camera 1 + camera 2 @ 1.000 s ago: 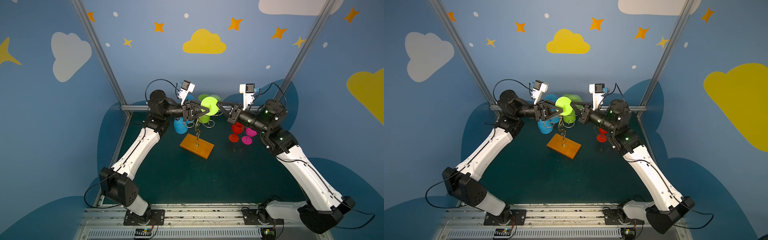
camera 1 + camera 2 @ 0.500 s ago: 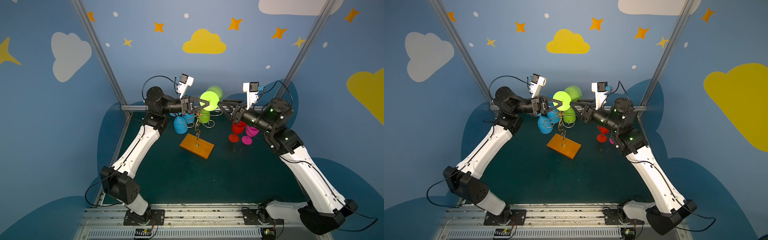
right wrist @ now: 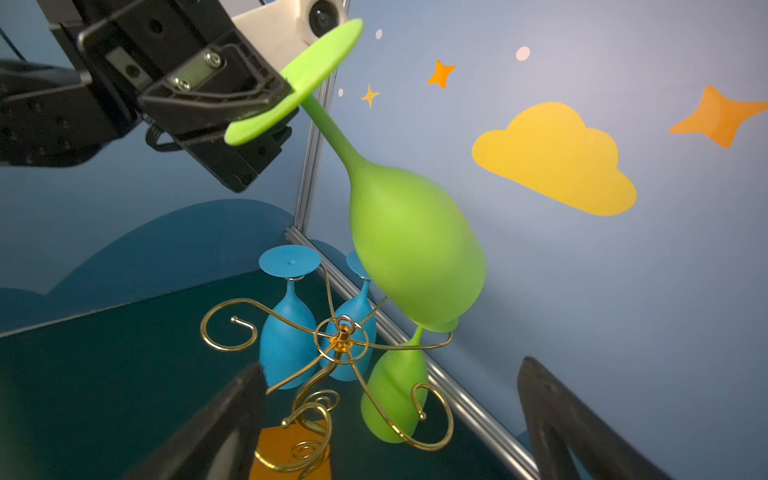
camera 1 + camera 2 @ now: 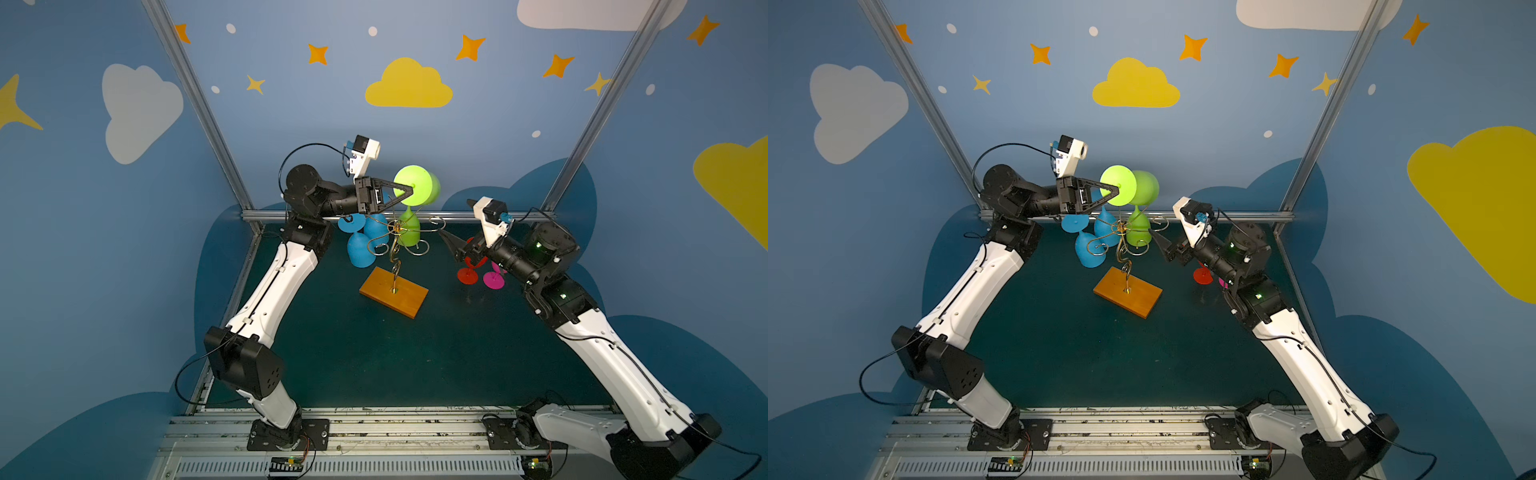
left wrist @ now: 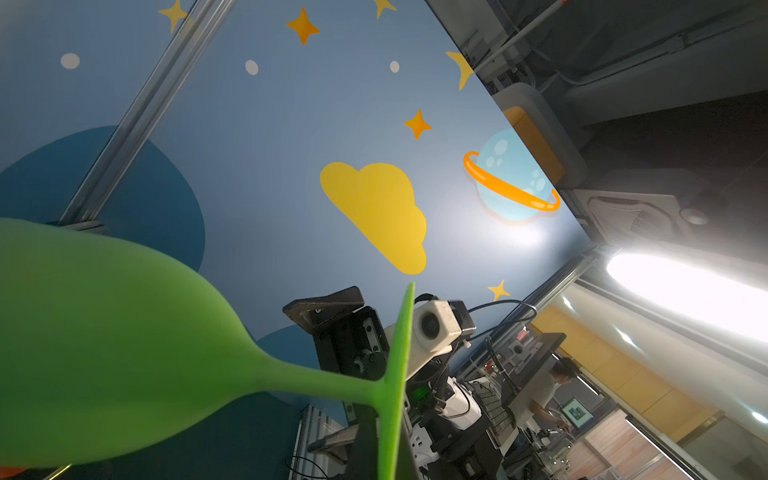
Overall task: Take the wine glass off the wine glass rack
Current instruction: 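Close the left gripper on the glass foot while the right gripper opens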
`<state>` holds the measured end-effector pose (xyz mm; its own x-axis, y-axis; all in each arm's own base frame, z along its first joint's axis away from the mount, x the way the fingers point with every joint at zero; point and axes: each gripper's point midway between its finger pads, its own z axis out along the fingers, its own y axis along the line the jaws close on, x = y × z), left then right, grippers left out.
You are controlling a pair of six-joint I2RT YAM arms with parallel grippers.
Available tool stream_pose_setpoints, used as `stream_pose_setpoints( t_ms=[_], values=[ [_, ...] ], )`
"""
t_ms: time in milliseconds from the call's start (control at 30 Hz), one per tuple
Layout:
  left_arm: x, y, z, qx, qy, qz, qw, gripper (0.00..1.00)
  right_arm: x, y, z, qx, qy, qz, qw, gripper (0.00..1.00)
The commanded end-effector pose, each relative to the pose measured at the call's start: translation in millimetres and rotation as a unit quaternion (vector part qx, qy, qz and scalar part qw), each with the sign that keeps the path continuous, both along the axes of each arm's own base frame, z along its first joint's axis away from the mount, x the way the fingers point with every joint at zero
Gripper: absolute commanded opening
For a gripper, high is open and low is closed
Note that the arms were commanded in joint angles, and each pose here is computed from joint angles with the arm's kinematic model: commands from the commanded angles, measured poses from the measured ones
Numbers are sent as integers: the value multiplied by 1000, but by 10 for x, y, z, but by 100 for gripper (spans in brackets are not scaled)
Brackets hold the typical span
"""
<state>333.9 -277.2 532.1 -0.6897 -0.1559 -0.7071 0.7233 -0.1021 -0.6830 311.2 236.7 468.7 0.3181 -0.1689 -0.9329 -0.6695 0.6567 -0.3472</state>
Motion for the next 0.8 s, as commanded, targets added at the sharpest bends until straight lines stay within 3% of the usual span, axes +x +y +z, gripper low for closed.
stream_pose_setpoints(
  t_ms=[0, 767],
  values=[
    [-33, 9, 94, -7, 0, -7, 1000, 3, -47, 85, 238, -46, -121, 23, 991, 94],
    [-39, 0, 88, -15, 27, -20, 999, 3, 566, 576, 139, -64, -94, 113, 987, 94]
  ],
)
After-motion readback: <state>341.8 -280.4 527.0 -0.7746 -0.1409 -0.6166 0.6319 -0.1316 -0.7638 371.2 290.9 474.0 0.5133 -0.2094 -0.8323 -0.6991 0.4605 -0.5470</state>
